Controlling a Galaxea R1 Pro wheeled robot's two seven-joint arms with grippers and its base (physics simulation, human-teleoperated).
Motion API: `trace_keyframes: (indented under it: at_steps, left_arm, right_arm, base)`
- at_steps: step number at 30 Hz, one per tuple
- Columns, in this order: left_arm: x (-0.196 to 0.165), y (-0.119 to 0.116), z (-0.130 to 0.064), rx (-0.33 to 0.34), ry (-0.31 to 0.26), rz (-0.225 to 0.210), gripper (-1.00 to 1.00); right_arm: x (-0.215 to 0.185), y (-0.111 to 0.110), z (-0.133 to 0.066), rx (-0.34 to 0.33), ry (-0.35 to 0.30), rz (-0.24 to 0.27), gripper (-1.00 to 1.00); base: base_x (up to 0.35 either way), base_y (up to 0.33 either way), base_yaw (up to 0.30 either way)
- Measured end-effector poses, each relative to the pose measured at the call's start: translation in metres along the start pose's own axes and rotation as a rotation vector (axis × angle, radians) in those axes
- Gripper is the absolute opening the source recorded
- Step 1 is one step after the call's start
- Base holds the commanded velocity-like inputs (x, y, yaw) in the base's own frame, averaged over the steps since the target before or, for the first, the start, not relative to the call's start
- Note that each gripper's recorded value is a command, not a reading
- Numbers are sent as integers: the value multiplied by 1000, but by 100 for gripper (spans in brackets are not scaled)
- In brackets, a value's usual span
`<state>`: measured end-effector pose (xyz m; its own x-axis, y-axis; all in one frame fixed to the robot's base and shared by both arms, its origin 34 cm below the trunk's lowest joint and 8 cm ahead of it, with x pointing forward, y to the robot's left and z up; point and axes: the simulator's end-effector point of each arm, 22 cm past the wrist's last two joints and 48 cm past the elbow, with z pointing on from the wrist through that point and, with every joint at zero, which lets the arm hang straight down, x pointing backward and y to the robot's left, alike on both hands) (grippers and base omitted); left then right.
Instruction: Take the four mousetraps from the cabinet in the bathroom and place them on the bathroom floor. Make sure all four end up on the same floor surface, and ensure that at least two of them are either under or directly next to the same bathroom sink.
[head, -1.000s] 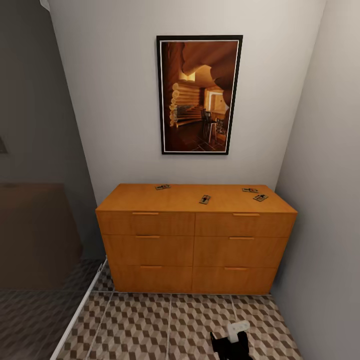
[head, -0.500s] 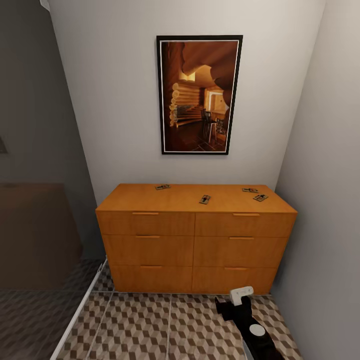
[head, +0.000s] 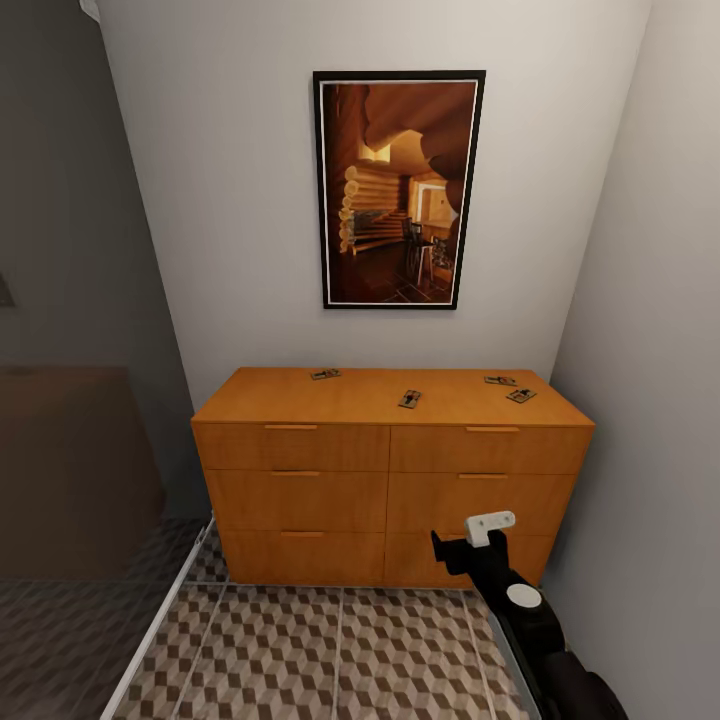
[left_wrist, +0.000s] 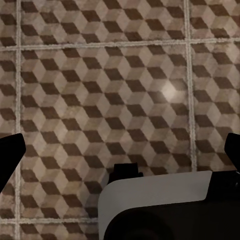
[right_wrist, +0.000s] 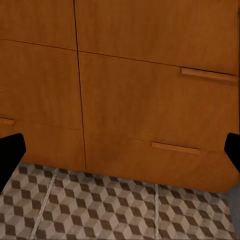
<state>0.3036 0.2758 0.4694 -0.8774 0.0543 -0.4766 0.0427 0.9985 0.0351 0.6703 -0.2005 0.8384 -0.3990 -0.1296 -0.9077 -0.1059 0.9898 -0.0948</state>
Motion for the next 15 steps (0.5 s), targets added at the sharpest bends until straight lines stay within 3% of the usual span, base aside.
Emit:
trace_keyframes:
  at_steps: [3,15]
  left_arm:
    - [0,0,0,0,1,0,100]
    - [1,-1,0,1,2,-1,100]
  right_arm:
    - [-7,-2,-2,8,-11,1,100]
    - [-57,-42,-10,168,-70,12,100]
  base:
    - [0,0,0]
    - [0,0,0]
